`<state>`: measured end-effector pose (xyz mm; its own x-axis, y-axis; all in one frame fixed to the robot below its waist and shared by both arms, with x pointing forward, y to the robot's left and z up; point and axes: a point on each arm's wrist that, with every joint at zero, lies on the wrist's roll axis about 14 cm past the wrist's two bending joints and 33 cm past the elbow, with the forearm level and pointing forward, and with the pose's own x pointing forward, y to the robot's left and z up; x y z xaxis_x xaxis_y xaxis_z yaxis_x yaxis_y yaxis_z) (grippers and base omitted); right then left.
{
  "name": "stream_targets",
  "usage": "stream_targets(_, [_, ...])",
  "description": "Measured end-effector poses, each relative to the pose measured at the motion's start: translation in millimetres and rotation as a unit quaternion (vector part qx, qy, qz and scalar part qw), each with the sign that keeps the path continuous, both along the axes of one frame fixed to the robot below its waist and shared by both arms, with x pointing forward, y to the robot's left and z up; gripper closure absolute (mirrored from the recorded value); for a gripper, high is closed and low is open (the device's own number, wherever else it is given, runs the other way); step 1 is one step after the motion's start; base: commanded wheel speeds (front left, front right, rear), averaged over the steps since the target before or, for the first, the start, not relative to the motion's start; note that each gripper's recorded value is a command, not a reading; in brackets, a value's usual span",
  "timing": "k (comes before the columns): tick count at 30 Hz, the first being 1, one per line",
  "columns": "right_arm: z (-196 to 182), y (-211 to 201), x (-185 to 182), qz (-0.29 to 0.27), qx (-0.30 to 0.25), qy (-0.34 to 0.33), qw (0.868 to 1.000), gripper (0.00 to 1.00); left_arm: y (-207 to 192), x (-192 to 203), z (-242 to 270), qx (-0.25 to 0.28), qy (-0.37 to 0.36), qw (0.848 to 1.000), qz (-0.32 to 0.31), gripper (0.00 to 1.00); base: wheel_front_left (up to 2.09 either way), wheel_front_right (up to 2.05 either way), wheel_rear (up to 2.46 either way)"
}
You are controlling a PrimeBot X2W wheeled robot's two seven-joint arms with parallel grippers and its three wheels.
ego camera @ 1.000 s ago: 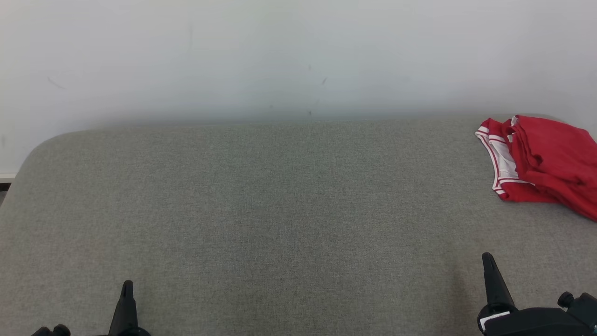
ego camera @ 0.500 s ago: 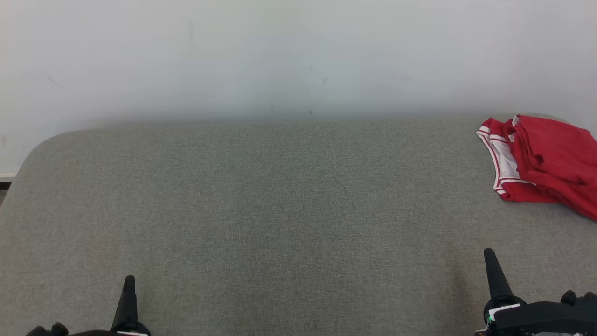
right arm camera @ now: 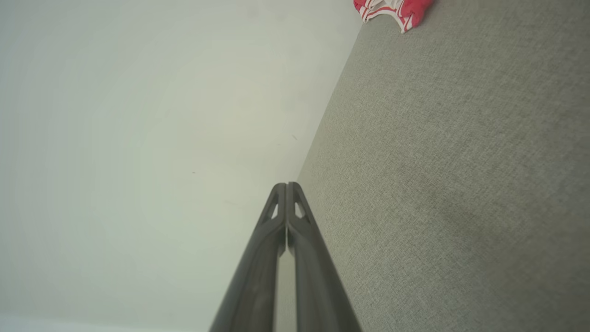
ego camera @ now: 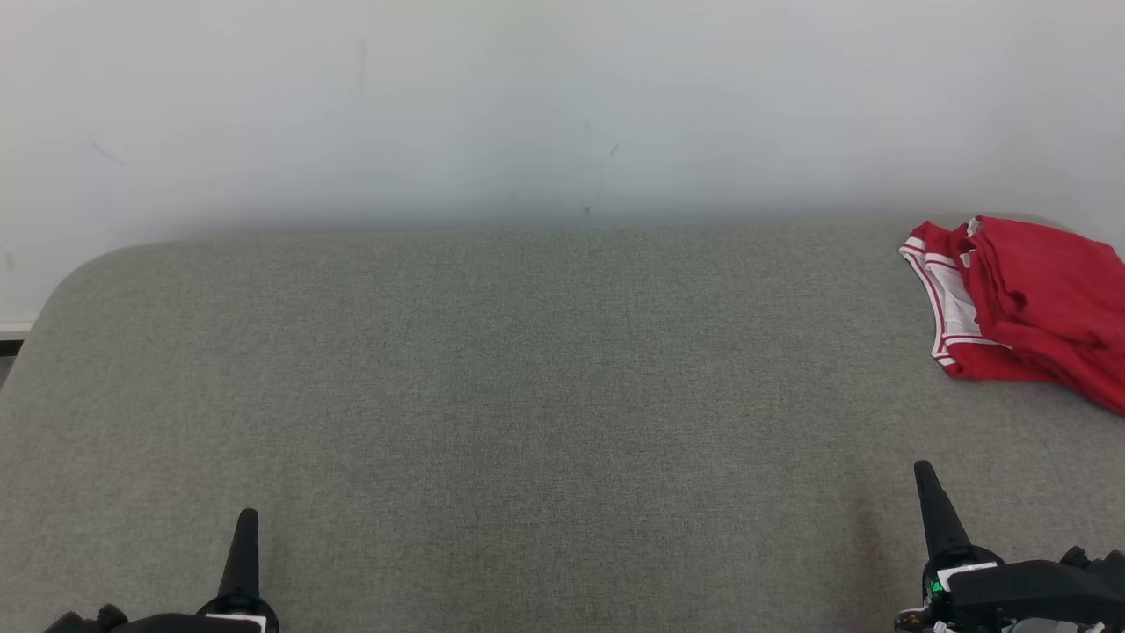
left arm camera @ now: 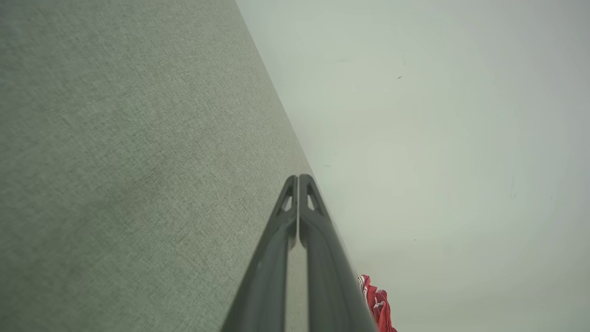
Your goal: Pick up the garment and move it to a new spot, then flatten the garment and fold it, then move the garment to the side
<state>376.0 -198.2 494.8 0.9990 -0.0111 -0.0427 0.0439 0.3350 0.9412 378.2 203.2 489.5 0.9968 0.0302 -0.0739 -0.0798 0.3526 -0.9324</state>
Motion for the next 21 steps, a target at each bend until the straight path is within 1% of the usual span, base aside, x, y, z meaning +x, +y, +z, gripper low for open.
stream_targets(21, [5.3,-1.1,6.3,0.0,0.087,-0.008,0.996,1.0,-2.2,5.0,7.1,-0.093,-0.016,0.996,-0.004,1.0,0.0,0.0,0.0])
